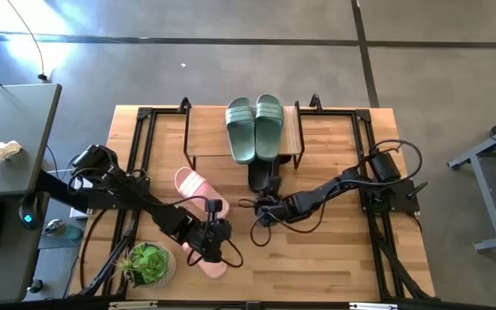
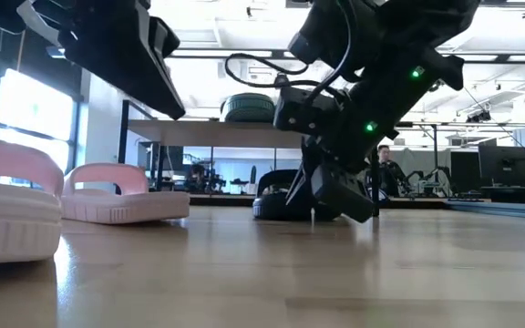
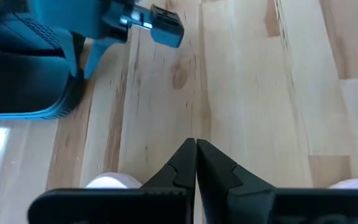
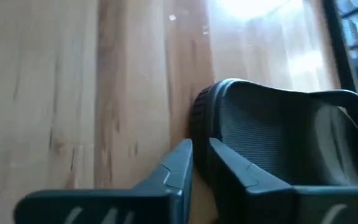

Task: Pick and place slides into the shelf
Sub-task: Adjust the black slippers under the shelf

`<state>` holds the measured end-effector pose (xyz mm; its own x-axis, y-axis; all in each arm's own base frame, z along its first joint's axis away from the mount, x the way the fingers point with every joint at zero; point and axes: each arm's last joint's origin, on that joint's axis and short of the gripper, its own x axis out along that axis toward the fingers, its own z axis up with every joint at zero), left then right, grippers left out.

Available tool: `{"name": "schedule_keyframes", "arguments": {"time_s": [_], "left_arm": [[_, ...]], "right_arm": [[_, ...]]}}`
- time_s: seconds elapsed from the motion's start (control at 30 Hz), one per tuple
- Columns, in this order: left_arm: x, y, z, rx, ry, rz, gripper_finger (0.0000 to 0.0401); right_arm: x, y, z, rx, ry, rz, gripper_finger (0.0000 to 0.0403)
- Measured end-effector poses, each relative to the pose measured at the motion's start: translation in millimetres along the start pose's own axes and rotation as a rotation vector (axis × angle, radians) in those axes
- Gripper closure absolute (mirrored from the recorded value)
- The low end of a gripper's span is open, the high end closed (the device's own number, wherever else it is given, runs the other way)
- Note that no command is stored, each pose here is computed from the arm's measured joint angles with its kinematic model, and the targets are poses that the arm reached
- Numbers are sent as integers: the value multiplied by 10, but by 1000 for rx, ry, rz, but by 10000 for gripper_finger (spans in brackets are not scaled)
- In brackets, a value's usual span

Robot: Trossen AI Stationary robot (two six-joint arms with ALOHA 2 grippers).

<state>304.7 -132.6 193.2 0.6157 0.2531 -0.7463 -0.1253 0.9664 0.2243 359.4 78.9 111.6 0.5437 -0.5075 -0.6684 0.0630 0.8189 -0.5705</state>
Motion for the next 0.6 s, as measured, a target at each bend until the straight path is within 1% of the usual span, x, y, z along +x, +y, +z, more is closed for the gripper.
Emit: {"name": "schedule_keyframes", "arguments": {"time_s": [0.1, 0.23, 0.37, 0.5, 0.6], "left_arm": [[3, 5, 1, -15, 1, 1, 398], [0, 3, 4, -19, -8, 14, 398], [-1, 4, 5, -18, -9, 16, 398], [0, 6, -4, 10, -2, 23, 398], [-35, 2, -10, 45, -1, 19, 398]], "right_arm": [[27, -13, -23, -39, 18, 62, 374], [30, -16, -59, -68, 49, 74, 372], [-2, 25, -53, -56, 41, 80, 363], [-115, 124, 51, -83, -8, 110, 350], [-202, 165, 159, -123, -49, 93, 334]]}}
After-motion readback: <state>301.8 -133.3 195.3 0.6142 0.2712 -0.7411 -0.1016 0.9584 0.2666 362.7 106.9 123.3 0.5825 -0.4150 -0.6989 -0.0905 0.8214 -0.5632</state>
